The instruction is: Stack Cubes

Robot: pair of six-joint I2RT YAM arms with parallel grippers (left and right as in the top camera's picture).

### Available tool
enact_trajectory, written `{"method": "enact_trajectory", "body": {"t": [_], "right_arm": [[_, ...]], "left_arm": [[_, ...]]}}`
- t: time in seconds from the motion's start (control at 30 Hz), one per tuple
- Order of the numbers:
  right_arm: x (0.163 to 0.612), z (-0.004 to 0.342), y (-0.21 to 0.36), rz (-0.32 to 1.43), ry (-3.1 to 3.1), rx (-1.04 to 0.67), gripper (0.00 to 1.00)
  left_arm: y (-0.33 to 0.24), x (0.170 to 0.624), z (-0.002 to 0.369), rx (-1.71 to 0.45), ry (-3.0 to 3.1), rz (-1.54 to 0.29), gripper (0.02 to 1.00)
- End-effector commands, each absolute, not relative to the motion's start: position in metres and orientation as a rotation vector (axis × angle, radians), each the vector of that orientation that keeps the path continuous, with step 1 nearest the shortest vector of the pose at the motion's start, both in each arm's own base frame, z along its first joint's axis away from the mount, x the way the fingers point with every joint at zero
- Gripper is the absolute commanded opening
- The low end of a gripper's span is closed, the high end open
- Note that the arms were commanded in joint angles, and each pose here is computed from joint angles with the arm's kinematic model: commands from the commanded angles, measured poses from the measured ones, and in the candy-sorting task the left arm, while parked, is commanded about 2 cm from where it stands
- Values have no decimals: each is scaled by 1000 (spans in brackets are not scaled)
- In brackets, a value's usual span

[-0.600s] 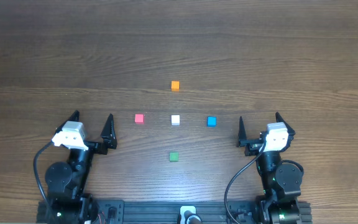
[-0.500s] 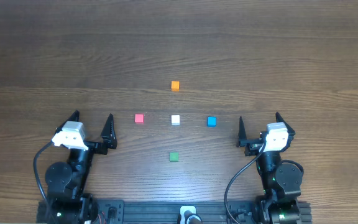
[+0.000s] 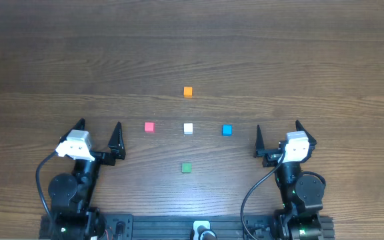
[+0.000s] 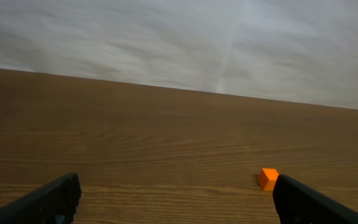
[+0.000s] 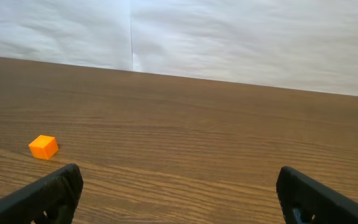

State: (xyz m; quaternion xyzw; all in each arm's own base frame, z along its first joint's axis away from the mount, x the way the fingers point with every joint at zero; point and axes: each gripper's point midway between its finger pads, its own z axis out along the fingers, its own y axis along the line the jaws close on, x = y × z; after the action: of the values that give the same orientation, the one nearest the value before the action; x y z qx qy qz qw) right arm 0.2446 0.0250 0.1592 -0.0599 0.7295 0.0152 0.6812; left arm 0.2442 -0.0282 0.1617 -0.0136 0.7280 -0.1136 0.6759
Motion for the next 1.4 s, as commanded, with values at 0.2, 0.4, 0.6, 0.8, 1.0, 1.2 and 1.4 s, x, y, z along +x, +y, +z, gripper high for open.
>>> {"method": "enact_trajectory", "body": {"t": [0.2,0.4,0.6,0.8,1.0,1.2,1.4], "right_arm": [[244,156,28,48,1646,-149,993],[244,156,28,48,1646,-149,993],[244,156,28,48,1646,-149,991],[244,156,28,48,1646,-149,991],[244,156,28,48,1646,-149,991],[244,156,28,48,1646,-149,987],[244,156,28,48,1646,-149,993]], "left_arm": [[-28,244,159,-18,1640,-245,998],[-28,244,159,-18,1640,-245,1000],[-29,244,159,-16,1640,-247,1000],[-36,243,161,17,1637,-282,1000],[-50,239,163,67,1697,-352,998],[-67,240,200,83,1898,-439,998],[-97,258,228,107,2159,-536,998]]}}
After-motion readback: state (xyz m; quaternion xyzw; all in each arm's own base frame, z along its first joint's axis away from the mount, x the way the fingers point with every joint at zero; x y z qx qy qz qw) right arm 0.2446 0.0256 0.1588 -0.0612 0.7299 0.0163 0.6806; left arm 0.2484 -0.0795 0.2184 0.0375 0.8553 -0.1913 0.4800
